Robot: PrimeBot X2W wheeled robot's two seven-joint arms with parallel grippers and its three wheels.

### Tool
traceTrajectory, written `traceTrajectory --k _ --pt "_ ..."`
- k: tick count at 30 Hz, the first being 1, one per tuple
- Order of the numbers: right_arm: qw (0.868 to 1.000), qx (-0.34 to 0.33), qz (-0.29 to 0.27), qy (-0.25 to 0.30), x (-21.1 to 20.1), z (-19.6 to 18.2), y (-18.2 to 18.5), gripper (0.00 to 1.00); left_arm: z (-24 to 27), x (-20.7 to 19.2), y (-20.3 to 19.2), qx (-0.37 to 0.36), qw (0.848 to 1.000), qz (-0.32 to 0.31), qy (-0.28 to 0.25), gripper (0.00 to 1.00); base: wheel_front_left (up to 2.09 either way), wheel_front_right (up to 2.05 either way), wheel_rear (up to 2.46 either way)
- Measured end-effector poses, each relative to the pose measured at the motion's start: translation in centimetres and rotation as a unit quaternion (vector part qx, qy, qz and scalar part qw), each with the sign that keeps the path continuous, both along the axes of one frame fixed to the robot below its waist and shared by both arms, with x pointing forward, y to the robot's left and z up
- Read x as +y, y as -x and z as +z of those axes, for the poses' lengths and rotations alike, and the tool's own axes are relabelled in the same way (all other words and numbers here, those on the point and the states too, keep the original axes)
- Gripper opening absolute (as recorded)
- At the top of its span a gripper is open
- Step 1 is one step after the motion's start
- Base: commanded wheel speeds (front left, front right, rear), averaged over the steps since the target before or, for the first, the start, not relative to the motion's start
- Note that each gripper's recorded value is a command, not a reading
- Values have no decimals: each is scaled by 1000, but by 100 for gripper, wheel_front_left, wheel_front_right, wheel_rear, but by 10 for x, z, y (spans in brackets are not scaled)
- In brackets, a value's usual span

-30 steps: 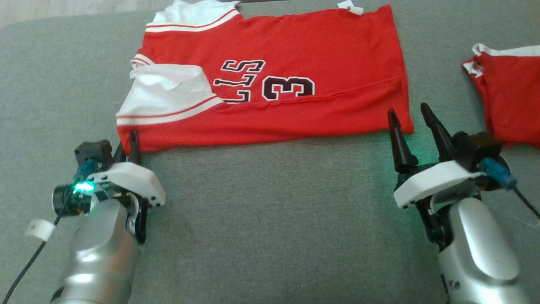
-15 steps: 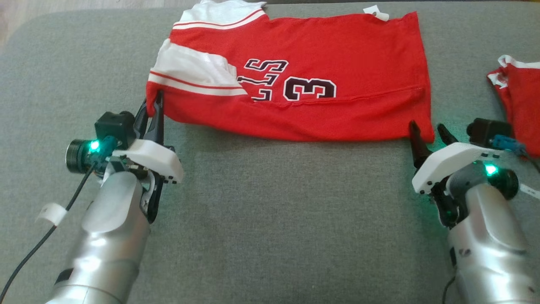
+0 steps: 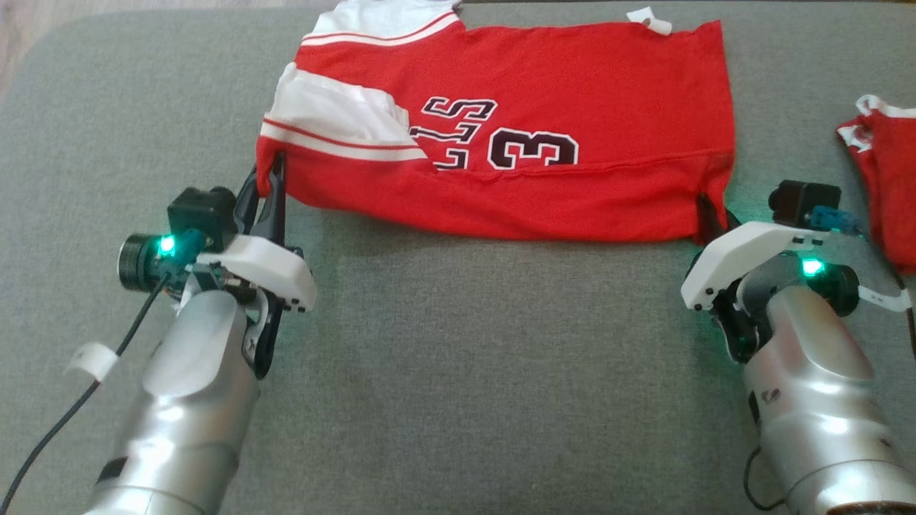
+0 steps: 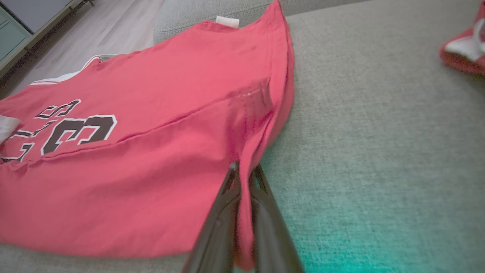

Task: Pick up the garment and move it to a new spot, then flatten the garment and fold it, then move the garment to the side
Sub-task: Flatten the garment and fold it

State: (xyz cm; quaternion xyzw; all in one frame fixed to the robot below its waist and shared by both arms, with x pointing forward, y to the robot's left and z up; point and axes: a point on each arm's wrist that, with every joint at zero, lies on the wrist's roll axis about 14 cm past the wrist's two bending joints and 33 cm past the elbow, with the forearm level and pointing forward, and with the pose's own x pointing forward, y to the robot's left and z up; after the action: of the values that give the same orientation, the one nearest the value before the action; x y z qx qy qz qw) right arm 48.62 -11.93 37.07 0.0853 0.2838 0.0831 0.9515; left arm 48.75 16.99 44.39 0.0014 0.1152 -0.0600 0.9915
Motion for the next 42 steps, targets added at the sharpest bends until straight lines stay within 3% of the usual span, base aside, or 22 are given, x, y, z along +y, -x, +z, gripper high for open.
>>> traceTrajectory --k 15,34,41,42 --pt "995 -90 6 48 -18 64 0 0 -6 -7 36 23 1000 -6 10 0 0 0 0" --pt "999 22 -2 43 -63 50 118 0 -29 -32 140 104 993 -61 18 0 0 0 0" --pt "999 37 -7 33 -64 49 133 0 -33 -39 151 124 989 -72 17 0 0 0 0" --pt "999 36 -8 30 -63 50 133 25 -33 -40 151 125 989 -74 16 6 0 0 0"
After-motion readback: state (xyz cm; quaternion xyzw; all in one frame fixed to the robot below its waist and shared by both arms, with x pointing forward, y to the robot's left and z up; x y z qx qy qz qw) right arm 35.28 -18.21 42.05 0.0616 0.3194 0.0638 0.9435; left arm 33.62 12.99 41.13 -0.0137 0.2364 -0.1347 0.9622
